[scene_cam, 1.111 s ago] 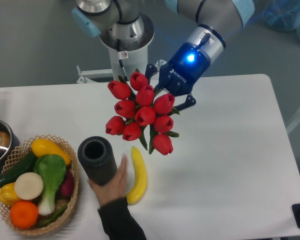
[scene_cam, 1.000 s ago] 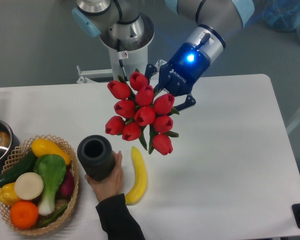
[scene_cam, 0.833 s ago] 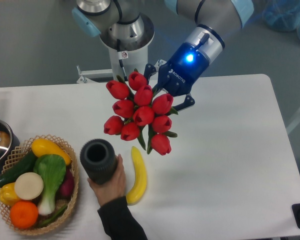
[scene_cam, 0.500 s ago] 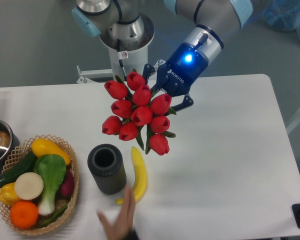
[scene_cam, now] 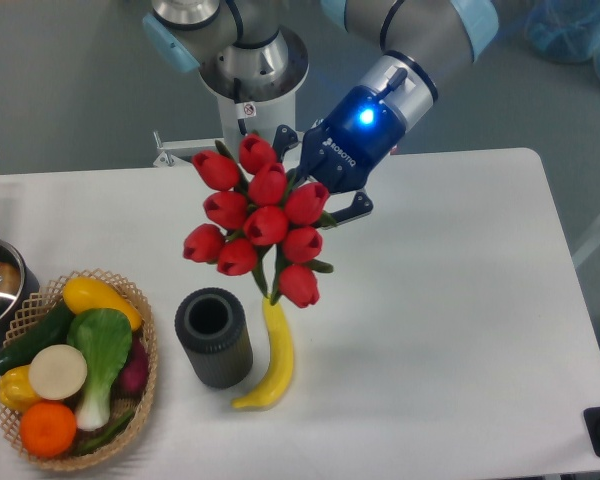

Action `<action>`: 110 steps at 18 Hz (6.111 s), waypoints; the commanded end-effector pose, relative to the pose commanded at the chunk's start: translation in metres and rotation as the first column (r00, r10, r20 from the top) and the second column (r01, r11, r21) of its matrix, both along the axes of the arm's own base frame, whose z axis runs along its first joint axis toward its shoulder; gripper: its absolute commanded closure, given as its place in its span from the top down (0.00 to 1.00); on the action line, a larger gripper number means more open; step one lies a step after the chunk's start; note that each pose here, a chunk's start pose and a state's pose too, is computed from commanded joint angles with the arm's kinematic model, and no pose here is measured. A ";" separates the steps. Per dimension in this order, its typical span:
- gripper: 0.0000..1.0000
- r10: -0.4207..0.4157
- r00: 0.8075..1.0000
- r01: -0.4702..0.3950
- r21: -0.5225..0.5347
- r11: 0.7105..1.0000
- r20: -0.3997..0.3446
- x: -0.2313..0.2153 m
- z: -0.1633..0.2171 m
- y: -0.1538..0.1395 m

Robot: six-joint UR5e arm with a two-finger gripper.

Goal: Insert the flowers into the vase
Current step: 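Carry the red tulip bunch over the dark grey vase, then lower the tulip stems into the vase opening, then push the tulips deeper into the vase and settle them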

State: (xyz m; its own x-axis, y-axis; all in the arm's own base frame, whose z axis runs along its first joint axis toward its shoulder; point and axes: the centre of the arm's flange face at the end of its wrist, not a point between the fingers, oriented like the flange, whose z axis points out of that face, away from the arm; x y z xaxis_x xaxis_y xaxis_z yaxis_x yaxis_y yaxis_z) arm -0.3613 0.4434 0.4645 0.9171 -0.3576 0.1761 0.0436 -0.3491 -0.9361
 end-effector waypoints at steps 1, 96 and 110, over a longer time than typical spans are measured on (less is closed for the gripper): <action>0.34 -0.015 1.000 0.015 0.014 1.000 0.000 0.002 -0.005 0.007; 0.35 -0.162 0.978 0.113 0.315 0.942 0.134 0.008 -0.192 0.062; 0.37 -0.162 0.980 0.116 0.322 0.940 0.118 0.008 -0.203 0.062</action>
State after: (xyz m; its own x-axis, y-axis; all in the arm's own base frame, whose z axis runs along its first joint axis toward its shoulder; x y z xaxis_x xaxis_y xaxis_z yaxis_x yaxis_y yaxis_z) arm -0.3528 0.5052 0.2619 0.8282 -0.5374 0.1588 0.1550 -0.0527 -0.9865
